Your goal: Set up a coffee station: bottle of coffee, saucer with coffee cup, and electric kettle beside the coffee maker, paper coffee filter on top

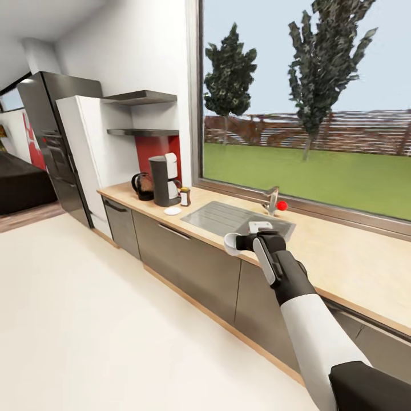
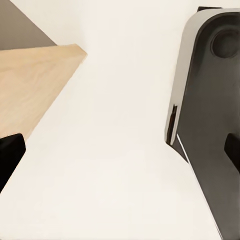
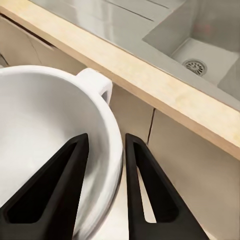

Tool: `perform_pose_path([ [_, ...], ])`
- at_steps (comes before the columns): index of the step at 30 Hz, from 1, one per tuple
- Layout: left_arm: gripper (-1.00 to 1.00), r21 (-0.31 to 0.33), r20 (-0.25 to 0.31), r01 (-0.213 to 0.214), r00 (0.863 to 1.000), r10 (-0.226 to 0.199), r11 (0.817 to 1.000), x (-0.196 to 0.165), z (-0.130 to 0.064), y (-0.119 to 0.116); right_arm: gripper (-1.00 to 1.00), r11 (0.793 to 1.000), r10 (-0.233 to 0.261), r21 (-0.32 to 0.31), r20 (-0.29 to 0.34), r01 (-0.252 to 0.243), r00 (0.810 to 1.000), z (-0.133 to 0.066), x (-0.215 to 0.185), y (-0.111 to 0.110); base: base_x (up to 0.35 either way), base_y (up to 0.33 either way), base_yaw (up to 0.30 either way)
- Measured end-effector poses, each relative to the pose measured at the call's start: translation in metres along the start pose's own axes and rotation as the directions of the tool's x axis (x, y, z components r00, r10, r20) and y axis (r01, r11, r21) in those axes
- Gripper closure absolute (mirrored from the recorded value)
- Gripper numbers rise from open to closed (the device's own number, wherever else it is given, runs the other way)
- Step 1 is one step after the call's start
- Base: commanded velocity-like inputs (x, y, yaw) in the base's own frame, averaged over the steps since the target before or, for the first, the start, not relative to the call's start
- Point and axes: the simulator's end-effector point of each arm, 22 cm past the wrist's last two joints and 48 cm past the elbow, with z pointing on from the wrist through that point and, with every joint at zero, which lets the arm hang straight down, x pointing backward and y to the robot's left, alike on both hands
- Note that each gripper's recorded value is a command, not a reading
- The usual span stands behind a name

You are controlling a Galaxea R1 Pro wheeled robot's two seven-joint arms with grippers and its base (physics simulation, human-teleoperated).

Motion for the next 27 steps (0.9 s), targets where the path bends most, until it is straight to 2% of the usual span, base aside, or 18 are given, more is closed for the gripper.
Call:
perform_pose_path([
  [15, -1.0, -0.004, -0.011, -0.003, 1.0, 0.002, 1.0, 0.0036, 0.0004, 0.0027, 1.0, 1.0, 0.001, 0.0, -0.009, -0.001, 1.0, 0.0052, 0.0049, -0.0003, 0.0, 0.0, 0.196],
  [27, -1.0, -0.004, -0.012, -0.003, 1.0, 0.003, 1.0, 0.0042, 0.0004, 0.0028, 1.0, 1.0, 0.003, 0.001, -0.009, -0.003, 1.0, 0.0055, 0.0049, -0.0017, 0.0, 0.0, 0.02],
])
